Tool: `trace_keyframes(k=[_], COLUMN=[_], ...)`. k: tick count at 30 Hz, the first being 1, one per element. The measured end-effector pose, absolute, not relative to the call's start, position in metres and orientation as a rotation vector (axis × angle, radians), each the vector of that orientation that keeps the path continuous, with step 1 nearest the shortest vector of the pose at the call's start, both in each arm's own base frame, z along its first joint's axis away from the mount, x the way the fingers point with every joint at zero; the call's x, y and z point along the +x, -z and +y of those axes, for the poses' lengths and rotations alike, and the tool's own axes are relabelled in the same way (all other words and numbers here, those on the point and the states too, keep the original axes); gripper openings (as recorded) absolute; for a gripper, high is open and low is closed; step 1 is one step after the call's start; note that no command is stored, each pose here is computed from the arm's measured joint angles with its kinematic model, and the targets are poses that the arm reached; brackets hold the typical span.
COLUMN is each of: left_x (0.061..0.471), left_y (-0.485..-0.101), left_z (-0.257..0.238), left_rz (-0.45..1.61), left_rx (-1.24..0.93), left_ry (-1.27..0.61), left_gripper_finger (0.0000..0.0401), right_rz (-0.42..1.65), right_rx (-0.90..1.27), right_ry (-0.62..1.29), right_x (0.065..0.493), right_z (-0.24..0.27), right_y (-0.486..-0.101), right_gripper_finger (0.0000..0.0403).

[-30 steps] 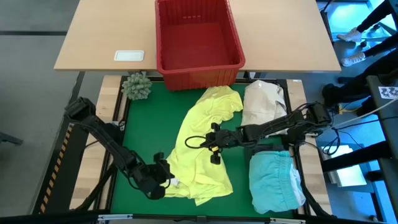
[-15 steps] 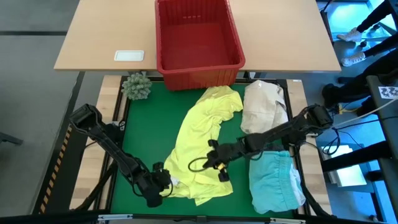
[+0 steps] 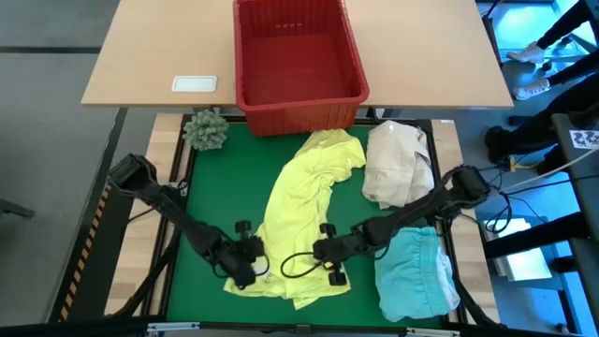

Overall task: Fold Laundry from Bin
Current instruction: Fold the yellow shirt

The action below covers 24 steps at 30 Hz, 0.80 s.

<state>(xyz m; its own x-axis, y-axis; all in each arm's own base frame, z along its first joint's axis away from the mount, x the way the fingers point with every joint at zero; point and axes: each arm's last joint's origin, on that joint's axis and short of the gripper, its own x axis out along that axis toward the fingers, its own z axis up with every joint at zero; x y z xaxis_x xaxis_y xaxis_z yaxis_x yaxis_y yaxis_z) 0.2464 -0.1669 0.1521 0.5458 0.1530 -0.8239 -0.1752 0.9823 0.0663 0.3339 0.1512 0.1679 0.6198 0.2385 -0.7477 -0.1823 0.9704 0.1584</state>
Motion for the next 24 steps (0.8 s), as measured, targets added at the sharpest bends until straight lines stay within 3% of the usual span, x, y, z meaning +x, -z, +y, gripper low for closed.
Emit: trace_keyframes(k=[5,10,20,24], left_x=[0.260,0.270,0.269,0.265], left_y=[-0.152,-0.153,-0.148,-0.146], left_z=[-0.146,-0.134,-0.120,-0.119], left_rz=[0.991,0.978,1.051,1.086], left_rx=[0.001,0.025,0.044,0.059], left_ry=[-0.210,-0.202,-0.257,-0.279], left_gripper_finger=[0.0002,0.0002,0.0002,0.0002], right_rz=[0.918,0.931,0.984,1.022], right_rx=[0.159,0.187,0.204,0.201], right_ry=[-0.260,-0.282,-0.425,-0.400], right_x=[0.334,0.331,0.312,0.302], right_z=[0.155,0.160,0.194,0.205], right_y=[-0.161,-0.160,-0.160,-0.157], right_gripper_finger=[0.0161,0.0190,0.0171,0.0157])
